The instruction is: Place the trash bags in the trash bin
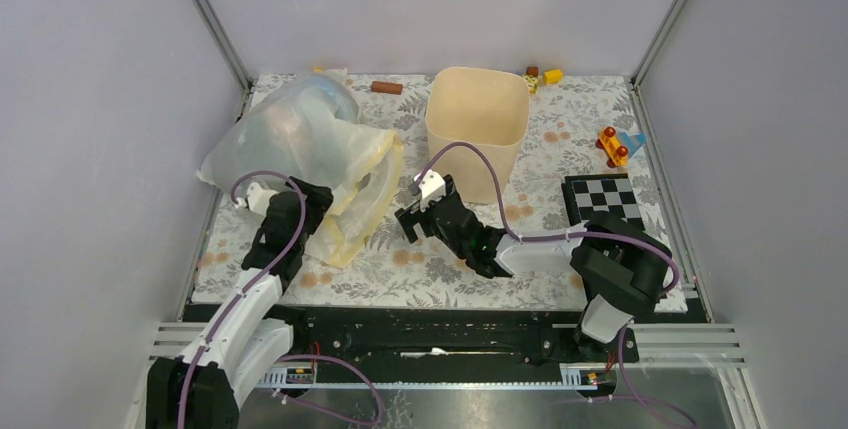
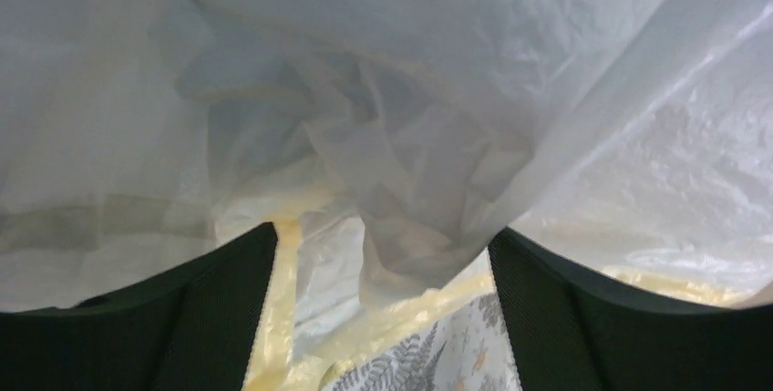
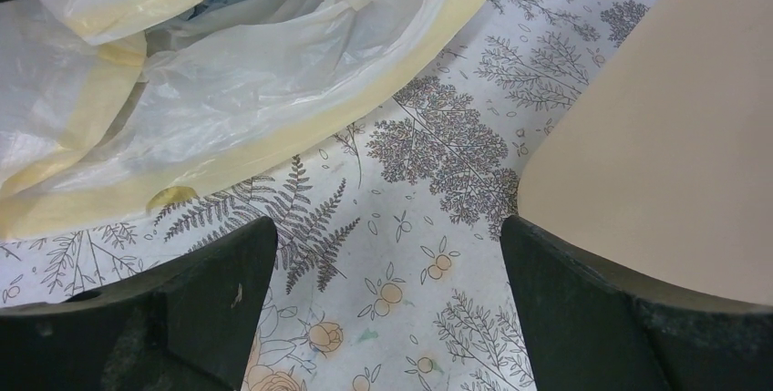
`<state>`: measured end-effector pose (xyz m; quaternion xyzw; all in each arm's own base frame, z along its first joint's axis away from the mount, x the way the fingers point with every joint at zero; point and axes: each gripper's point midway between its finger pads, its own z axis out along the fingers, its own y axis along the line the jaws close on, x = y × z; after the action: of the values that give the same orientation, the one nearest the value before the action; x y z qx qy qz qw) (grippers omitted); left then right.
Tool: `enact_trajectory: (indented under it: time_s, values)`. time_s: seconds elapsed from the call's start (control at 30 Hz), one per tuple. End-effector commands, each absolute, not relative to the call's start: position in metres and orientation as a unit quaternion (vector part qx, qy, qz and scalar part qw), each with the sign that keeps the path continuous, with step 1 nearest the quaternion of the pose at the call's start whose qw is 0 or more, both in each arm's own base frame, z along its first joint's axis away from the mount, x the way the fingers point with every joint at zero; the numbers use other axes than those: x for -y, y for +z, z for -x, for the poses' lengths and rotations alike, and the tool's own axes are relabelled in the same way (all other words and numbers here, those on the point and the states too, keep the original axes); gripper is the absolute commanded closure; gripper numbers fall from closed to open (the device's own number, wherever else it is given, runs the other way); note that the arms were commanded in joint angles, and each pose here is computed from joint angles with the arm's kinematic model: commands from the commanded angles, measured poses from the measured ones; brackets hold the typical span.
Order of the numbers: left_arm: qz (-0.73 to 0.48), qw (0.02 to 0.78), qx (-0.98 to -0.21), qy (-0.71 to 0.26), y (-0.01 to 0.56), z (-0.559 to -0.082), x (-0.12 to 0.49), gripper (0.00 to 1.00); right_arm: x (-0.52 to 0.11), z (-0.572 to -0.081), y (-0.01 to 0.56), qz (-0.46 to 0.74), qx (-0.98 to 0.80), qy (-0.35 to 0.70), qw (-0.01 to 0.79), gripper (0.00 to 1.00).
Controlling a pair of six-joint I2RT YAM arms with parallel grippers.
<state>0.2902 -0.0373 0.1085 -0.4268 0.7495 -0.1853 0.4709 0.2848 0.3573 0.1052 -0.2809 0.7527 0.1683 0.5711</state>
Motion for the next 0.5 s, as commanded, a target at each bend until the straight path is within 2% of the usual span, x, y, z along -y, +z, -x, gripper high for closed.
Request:
enact_trajectory:
  time_s: [0.0,0.03,0.13,0.17,0.23,0.33,0.47]
  values:
    - [0.431,0.533,-0.700,-0.199,0.135,-0.310,0.028,0.20,-0.359,-0.296,0.120,0.258,-0.739,0.167,0.600,0.00]
    - [0.417,0.540,-0.701,-0.206,0.140,-0.314,0.032,0.32,-0.360,-0.295,0.119,0.260,-0.738,0.170,0.599,0.00]
    - [0.371,0.562,-0.712,-0.199,0.165,-0.328,0.035,0.89,-0.362,-0.293,0.116,0.268,-0.736,0.175,0.596,0.00]
    - [0.365,0.563,-0.720,-0.180,0.172,-0.329,0.031,1.00,-0.363,-0.291,0.115,0.274,-0.734,0.180,0.595,0.00]
    - [0.368,0.553,-0.732,-0.155,0.185,-0.324,0.025,1.00,-0.367,-0.286,0.117,0.283,-0.726,0.197,0.594,0.00]
    - [0.353,0.544,-0.739,-0.183,0.202,-0.313,0.036,1.00,-0.372,-0.275,0.123,0.291,-0.711,0.237,0.595,0.03]
    - [0.323,0.533,-0.764,-0.168,0.217,-0.300,0.036,1.00,-0.395,-0.256,0.133,0.297,-0.696,0.314,0.573,0.30]
